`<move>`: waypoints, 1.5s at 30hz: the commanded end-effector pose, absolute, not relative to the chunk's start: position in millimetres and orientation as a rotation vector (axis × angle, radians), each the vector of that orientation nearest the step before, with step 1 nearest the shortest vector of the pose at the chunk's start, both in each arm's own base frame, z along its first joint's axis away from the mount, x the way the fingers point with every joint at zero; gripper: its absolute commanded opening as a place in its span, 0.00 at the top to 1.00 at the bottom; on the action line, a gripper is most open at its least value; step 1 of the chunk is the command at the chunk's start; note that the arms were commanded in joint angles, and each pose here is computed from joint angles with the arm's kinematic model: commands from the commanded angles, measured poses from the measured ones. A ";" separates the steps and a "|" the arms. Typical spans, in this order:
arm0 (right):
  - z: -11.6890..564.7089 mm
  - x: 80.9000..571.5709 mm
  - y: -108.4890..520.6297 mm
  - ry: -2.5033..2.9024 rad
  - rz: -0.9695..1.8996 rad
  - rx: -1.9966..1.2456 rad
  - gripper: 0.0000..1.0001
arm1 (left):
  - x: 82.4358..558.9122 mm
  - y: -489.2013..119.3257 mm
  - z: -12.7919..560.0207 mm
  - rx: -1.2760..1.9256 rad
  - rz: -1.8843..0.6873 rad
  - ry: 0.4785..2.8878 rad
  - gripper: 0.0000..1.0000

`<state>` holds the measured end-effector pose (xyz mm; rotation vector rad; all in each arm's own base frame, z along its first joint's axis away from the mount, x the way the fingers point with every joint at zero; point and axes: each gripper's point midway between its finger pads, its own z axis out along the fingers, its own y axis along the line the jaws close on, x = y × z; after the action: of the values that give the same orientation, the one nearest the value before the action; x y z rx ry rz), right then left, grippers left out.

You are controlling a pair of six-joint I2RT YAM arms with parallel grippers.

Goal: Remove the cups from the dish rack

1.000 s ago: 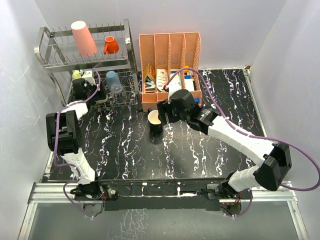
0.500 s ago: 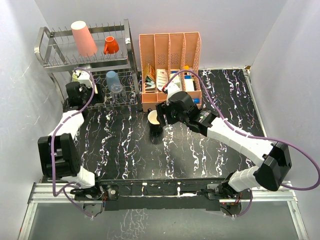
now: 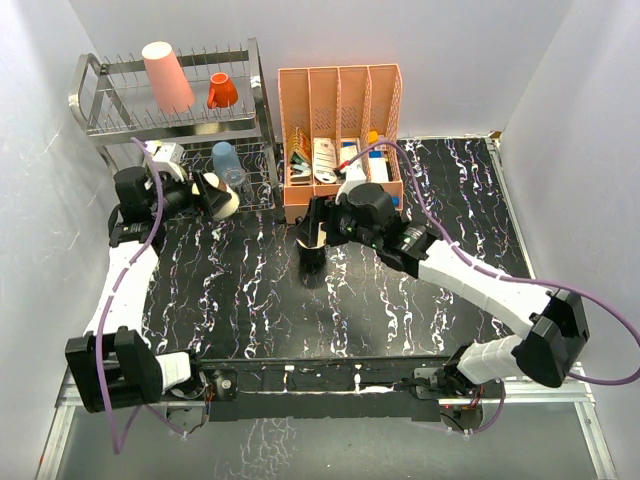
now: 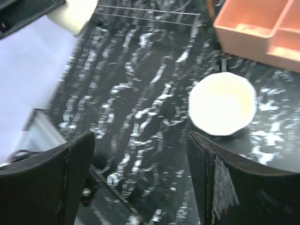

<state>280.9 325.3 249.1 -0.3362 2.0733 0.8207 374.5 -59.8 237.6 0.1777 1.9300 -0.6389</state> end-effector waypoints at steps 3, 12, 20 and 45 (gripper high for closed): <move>332.5 251.1 354.8 1.829 1.477 -0.012 0.18 | 313.7 -113.2 329.3 0.321 -1.010 1.671 0.84; 390.8 245.7 363.3 1.584 1.956 0.242 0.18 | 276.5 -137.3 376.6 0.352 -1.229 1.576 0.89; 413.6 247.6 383.8 1.538 2.156 0.269 0.19 | 250.4 -154.1 395.2 0.458 -1.278 1.504 0.91; 458.6 223.6 398.6 1.184 2.544 0.284 0.92 | 229.3 -170.6 363.2 0.637 -1.235 1.506 0.52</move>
<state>234.2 429.7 415.1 0.2981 1.3959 2.4812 238.1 -171.0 374.1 0.5264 1.5350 -1.3234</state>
